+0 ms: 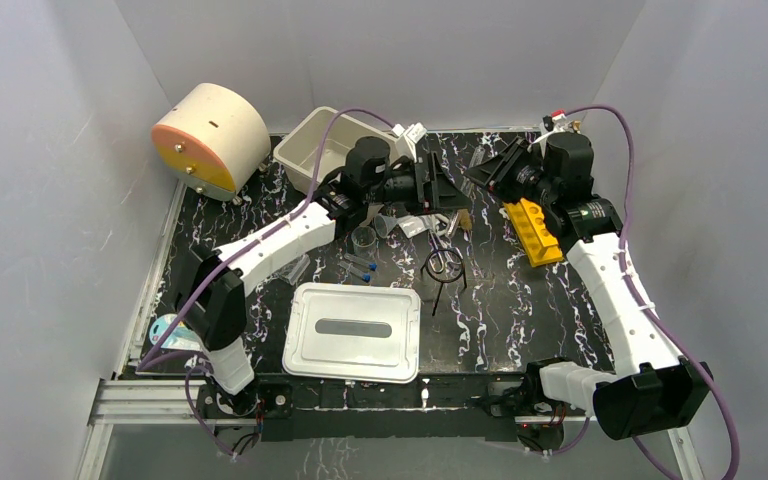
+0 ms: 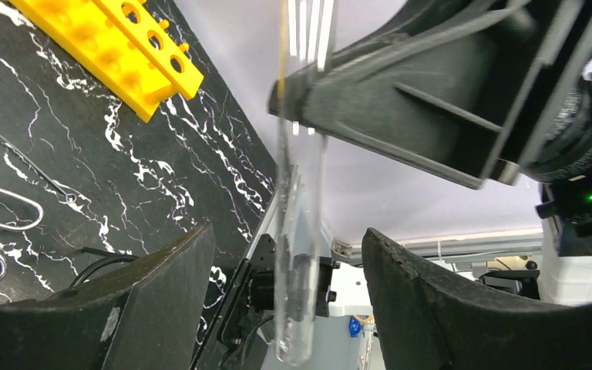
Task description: Organize the chemistry lab equipment
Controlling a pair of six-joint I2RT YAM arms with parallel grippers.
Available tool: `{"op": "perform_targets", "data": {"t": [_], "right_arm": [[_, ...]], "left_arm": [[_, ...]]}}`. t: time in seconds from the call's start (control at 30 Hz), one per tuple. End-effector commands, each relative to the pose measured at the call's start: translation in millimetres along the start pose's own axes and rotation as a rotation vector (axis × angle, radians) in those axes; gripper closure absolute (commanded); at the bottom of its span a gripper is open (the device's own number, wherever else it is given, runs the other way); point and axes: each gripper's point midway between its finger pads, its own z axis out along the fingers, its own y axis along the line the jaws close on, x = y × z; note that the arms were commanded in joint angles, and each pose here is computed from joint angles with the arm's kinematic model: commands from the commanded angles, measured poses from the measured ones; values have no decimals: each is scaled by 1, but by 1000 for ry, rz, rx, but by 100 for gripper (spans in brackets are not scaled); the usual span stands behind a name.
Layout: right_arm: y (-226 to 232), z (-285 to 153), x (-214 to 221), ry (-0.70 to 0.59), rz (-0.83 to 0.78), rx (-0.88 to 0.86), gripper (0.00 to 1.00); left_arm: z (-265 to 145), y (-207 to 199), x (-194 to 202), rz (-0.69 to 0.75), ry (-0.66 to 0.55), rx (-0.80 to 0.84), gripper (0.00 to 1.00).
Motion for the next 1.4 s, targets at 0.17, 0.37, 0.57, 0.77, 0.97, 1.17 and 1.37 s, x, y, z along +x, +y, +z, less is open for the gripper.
{"op": "perform_targets", "data": {"t": [0.17, 0.37, 0.57, 0.77, 0.97, 1.17, 1.37], "right_arm": [[17, 0, -2, 6, 5, -93, 75], [12, 6, 6, 35, 16, -98, 75], [11, 7, 10, 59, 9, -102, 71], [15, 8, 14, 151, -39, -113, 41], [11, 6, 23, 287, -65, -67, 40], [12, 0, 29, 349, -48, -77, 45], [5, 6, 31, 379, -23, -68, 59]], "left_arm": [[2, -17, 3, -21, 53, 71, 57], [-4, -30, 13, 58, 91, 160, 75], [-9, -15, 14, 144, 83, 70, 100], [-17, -10, 23, 269, 132, 66, 100], [-28, 6, 32, 407, 218, -4, 100], [-33, 14, 28, 475, 237, -47, 100], [-38, 12, 27, 497, 231, -36, 100]]}}
